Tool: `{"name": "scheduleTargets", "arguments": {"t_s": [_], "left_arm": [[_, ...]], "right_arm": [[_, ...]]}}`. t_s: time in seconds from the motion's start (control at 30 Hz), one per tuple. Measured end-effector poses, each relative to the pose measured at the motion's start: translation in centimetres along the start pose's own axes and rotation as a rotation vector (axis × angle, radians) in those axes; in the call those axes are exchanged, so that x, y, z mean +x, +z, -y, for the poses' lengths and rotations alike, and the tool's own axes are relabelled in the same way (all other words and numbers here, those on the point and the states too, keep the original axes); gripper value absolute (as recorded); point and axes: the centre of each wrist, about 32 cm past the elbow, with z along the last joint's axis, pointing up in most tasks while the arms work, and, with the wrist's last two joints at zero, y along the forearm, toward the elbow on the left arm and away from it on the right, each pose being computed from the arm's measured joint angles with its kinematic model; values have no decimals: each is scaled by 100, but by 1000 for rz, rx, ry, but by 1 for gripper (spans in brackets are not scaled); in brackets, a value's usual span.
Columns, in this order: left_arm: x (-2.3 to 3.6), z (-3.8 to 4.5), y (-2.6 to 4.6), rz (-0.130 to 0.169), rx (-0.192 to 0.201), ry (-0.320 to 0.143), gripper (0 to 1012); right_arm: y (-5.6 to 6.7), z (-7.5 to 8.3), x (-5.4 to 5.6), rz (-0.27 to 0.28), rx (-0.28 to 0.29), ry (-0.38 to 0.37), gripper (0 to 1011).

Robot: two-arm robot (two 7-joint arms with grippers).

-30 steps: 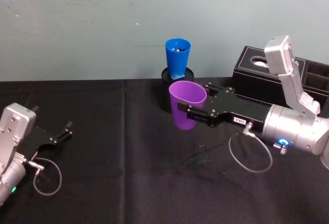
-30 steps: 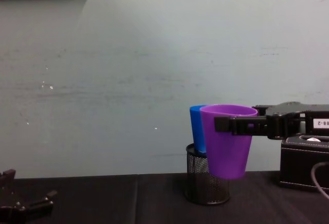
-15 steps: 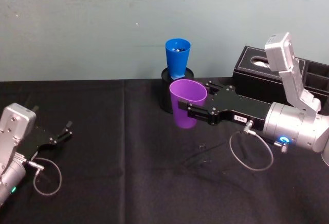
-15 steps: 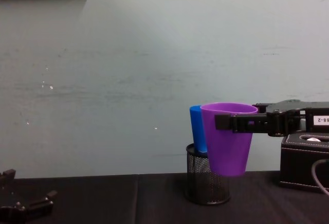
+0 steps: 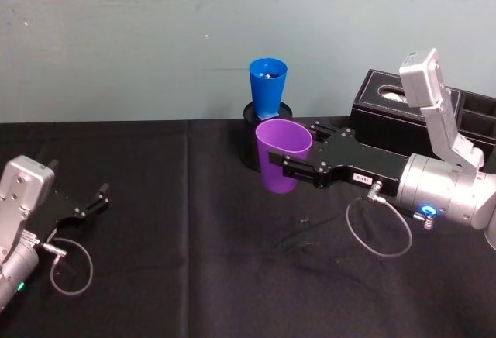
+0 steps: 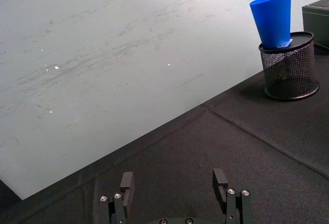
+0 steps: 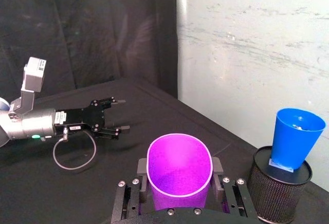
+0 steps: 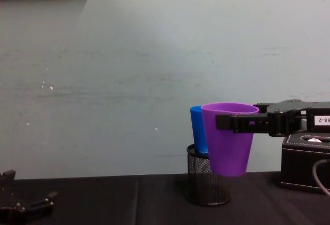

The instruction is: Pick up one cup with a gripper and tap it against the other cup.

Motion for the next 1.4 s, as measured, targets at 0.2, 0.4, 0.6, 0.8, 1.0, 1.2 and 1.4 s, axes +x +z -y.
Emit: {"name": "scheduleTargets", "arguments": {"t_s": [0.2,0.4,0.6,0.8,1.0,1.2,1.4], "left_arm": [[0,0,0,0,0,0,1000],[0,0,0,0,0,0,1000],[0,0,0,0,0,0,1000],[0,0,0,0,0,0,1000],[0,0,0,0,0,0,1000],[0,0,0,0,0,0,1000],[0,0,0,0,0,0,1000]], "right_arm": [[1,1,1,1,0,0,707],[1,1,1,2,1,-1,707],[1,1,1,2,0,-1,707],[1,1,2,2,0,-1,707],[1,1,1,2,0,0,707],[1,1,1,2,0,0,707],[1,1,1,2,0,0,707]]}}
